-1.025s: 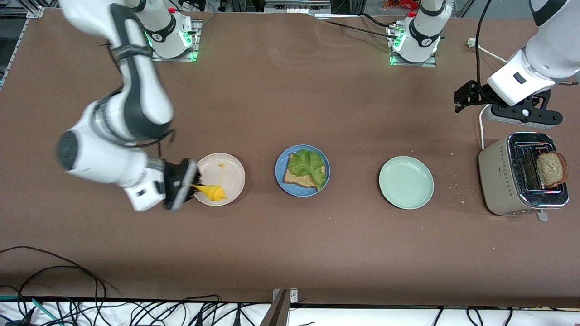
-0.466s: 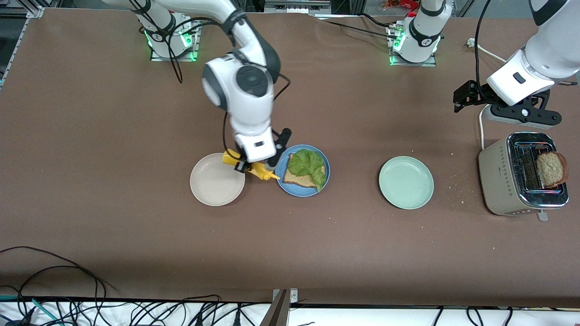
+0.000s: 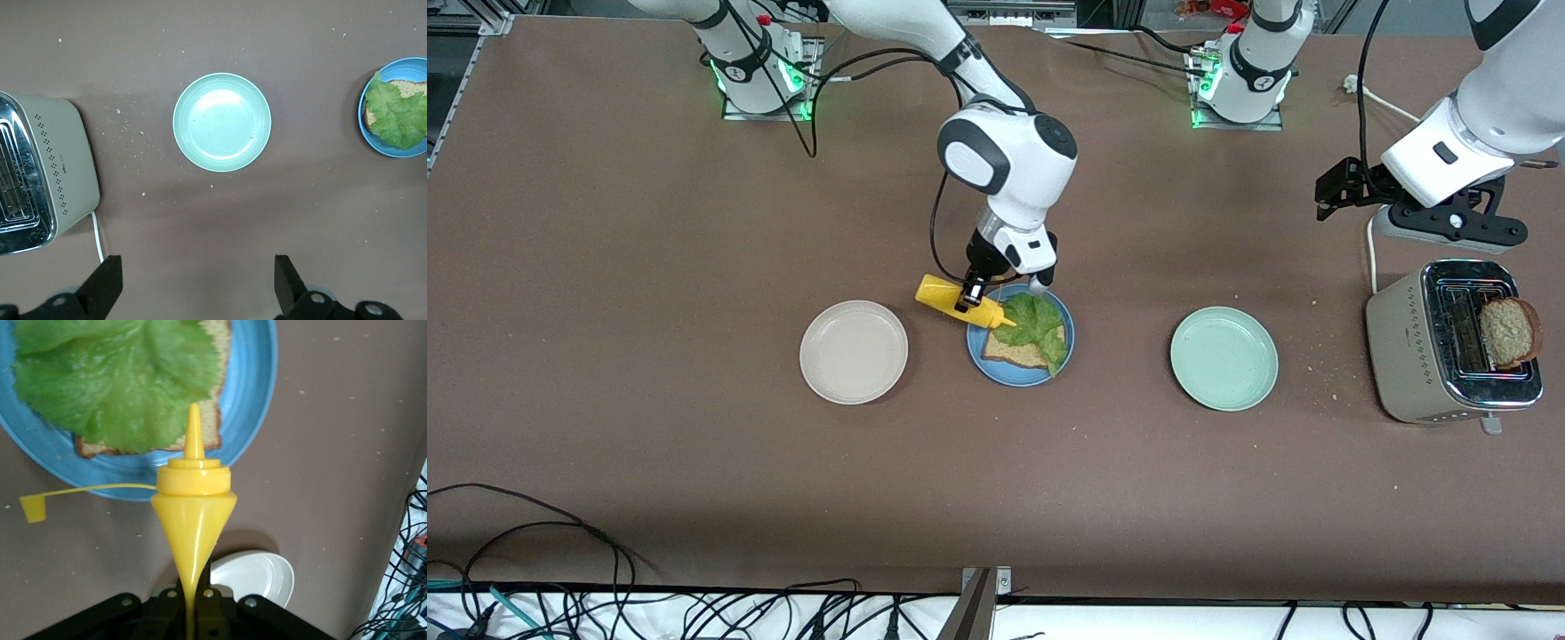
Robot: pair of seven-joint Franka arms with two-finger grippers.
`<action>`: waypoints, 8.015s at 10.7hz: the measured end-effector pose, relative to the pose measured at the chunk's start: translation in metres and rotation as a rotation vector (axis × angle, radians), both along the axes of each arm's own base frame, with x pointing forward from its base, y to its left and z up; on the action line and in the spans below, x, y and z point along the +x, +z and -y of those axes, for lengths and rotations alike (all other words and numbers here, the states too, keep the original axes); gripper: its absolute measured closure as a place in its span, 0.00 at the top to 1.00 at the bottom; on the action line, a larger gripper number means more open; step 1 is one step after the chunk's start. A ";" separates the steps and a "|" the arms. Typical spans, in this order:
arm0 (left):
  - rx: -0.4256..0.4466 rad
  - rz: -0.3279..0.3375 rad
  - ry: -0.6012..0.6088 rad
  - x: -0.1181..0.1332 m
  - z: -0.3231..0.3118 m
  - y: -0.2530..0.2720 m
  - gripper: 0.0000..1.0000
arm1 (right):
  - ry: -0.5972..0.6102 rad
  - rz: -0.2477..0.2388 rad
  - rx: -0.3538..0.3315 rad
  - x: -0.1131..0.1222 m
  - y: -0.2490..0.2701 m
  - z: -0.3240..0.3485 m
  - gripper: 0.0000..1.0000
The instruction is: Make sandwich in blue plate with both arms
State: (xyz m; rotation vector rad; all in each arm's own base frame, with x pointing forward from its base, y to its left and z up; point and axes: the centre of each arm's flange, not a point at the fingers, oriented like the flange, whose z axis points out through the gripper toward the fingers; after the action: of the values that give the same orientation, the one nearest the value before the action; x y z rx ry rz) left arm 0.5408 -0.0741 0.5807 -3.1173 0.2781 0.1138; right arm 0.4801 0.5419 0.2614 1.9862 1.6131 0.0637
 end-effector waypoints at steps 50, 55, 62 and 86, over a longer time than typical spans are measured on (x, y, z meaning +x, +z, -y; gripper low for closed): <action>-0.241 -0.123 -0.222 0.090 -0.139 -0.057 0.08 | 0.590 -0.345 1.837 0.090 -0.170 0.689 0.70; -0.591 -0.331 -0.273 0.088 0.038 -0.120 0.08 | 0.524 -0.320 1.788 0.088 -0.163 0.733 0.89; -0.938 -0.378 -0.162 0.103 0.221 -0.288 0.08 | 0.331 -0.479 1.641 0.107 -0.110 0.791 0.97; -0.154 -0.126 -0.278 0.112 0.092 -0.114 1.00 | -1.111 -0.256 0.377 0.119 0.282 0.504 1.00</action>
State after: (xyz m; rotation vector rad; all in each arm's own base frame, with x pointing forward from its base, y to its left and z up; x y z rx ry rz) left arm 0.6527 -0.1664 0.4665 -3.1839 0.7523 0.2984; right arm 0.5989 0.0374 0.5438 3.0022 0.4276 -0.3448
